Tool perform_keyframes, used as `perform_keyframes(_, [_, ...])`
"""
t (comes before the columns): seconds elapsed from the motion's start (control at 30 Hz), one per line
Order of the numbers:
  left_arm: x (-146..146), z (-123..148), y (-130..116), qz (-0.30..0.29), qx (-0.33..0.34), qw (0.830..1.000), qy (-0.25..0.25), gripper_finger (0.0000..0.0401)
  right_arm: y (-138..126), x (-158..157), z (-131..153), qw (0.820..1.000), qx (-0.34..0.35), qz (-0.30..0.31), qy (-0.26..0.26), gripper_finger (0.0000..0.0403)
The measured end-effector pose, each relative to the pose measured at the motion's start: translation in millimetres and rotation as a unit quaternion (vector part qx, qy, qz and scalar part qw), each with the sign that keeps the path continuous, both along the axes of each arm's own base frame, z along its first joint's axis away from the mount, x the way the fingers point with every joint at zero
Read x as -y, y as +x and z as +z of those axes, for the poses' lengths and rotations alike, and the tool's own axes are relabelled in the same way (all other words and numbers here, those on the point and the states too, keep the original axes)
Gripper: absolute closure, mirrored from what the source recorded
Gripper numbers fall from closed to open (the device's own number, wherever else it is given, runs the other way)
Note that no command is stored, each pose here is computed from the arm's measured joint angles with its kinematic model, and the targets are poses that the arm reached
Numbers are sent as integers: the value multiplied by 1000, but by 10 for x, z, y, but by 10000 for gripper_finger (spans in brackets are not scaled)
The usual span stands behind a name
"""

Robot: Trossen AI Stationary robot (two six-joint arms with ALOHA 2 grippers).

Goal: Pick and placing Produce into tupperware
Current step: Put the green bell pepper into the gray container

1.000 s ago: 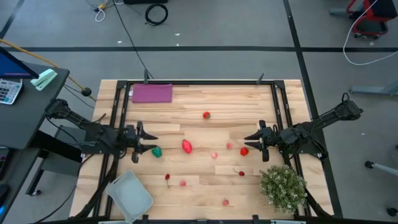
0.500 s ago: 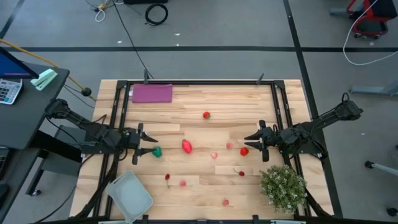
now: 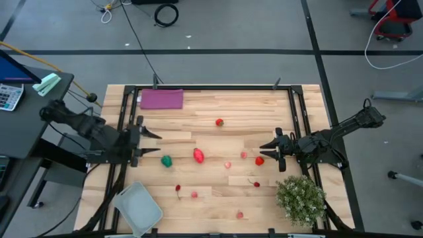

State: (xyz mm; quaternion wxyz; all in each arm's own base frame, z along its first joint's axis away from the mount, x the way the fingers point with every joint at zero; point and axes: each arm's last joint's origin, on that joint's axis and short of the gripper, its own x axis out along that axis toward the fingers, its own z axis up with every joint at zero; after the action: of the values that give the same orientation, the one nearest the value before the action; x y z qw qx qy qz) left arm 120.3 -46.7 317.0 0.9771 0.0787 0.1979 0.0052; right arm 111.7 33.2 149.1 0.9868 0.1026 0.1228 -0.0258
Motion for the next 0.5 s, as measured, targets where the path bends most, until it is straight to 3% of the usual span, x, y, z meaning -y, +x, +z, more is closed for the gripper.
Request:
perform_keyframes(0.1, [48,11,93,13,-106,994,31,200,0,0,0,1000,0,0,0,292])
perform_keyframes(0.2, [93,-137,181,36,-215,974,62,204,0,0,0,1000,0,0,0,293])
perform_keyframes(0.33, [168,-407,315,76,-292,952,47,208,0,0,0,1000,0,0,0,293])
perform_keyframes(0.5, [270,-745,475,71,-376,921,64,207,0,0,0,1000,0,0,0,293])
